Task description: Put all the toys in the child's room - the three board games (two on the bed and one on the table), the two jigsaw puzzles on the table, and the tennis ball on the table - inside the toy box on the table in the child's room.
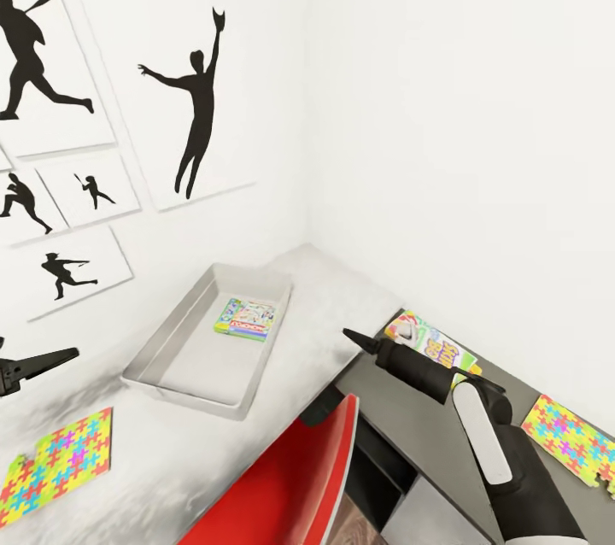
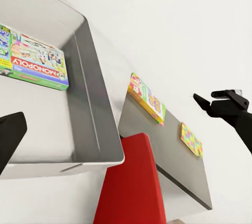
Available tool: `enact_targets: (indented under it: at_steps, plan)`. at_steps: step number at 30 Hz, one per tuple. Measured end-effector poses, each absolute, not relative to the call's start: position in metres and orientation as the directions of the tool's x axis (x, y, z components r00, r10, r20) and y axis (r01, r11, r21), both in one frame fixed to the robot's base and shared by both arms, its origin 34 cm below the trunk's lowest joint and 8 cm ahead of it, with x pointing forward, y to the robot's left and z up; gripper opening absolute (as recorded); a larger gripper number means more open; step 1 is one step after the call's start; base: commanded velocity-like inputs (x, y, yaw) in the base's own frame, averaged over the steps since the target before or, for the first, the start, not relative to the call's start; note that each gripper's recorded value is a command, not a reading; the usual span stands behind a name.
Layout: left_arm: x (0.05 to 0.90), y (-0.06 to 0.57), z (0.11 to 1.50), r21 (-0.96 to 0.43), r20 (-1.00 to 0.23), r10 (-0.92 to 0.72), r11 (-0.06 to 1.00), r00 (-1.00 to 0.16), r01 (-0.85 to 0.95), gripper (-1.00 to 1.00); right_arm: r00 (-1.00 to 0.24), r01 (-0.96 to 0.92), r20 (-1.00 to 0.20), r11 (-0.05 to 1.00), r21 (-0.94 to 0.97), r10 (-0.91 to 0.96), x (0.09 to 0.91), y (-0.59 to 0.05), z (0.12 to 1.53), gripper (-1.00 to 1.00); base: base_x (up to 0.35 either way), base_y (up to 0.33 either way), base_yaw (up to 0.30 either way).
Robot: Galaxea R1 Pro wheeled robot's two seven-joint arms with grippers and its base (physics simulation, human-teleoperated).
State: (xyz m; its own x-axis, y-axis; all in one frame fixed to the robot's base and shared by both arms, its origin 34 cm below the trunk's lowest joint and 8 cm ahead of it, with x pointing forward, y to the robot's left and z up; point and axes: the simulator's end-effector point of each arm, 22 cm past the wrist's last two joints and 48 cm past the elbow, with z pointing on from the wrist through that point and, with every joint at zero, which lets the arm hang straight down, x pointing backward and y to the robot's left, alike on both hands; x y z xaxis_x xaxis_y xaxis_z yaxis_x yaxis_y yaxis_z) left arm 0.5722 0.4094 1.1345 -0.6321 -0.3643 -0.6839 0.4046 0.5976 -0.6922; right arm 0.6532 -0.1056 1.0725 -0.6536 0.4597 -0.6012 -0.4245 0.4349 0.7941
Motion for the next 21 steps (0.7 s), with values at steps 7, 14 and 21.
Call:
enact_targets:
  at_steps: [7,14,21]
  plan:
    - [0.566,0.405,1.124,-0.709,-0.671,-0.385,0.583,-0.634,0.396,1.00,-0.643,-0.409,-0.599,0.448,0.795,0.477,0.655,-0.099,1.066,1.00,0.000,0.000,-0.002]
    - [0.567,0.395,1.117,-0.734,-0.650,-0.407,0.554,-0.642,0.392,1.00,-0.634,-0.425,-0.601,0.430,0.797,0.487,0.656,-0.095,1.073,1.00,-0.001,0.000,0.000]
    - [0.568,0.395,1.117,-0.737,-0.648,-0.409,0.552,-0.643,0.391,1.00,-0.629,-0.429,-0.603,0.429,0.795,0.490,0.657,-0.095,1.074,1.00,-0.093,0.000,0.000]
